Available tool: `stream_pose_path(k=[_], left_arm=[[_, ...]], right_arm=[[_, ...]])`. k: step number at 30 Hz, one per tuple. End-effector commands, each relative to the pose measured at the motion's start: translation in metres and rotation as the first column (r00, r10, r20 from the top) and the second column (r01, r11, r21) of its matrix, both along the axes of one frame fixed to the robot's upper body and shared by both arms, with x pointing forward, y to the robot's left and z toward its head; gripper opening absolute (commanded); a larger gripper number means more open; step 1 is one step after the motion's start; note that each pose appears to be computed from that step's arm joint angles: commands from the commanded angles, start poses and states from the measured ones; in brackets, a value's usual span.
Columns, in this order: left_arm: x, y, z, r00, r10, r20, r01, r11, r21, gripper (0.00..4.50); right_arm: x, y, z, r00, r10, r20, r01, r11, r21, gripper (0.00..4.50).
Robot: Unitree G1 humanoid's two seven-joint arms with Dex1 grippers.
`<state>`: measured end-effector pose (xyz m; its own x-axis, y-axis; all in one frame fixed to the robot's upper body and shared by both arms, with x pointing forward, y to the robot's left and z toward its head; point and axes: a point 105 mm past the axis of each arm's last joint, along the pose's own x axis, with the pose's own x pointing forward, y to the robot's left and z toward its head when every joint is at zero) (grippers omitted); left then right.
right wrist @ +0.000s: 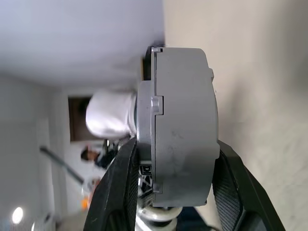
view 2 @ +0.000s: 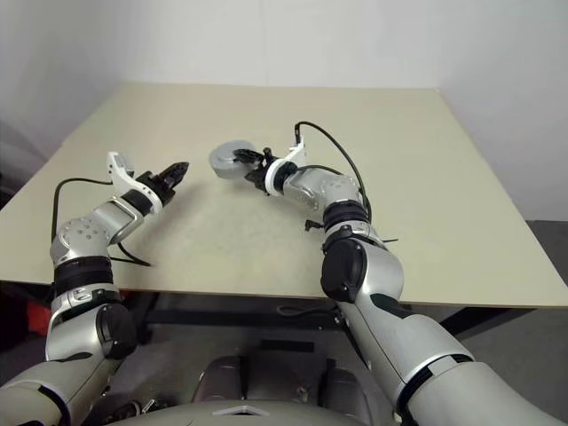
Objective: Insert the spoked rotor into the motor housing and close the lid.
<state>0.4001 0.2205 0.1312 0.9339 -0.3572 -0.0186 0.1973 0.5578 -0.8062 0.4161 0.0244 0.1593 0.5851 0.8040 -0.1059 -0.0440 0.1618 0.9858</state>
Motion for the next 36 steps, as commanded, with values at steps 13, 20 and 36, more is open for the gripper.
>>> stream_pose_path(k=[13, 20, 36], left_arm=[[-0.027, -0.041, 0.042, 0.940, -0.306, 0.152, 0.341, 0.872, -0.351, 4.47], [-0.014, -0.052, 0.041, 0.938, -0.310, 0.157, 0.347, 0.834, -0.428, 4.47], [0.004, -0.068, 0.037, 0.942, -0.291, 0.164, 0.334, 0.821, -0.462, 3.60]], right_arm=[[-0.004, -0.002, 0.034, 0.993, 0.036, 0.116, -0.039, 0.999, 0.024, 2.01], [-0.011, -0.001, 0.047, 0.985, 0.064, 0.160, -0.072, 0.996, 0.043, 2.01], [-0.009, -0.010, 0.046, 0.984, 0.025, 0.177, -0.027, 1.000, 0.009, 2.01]])
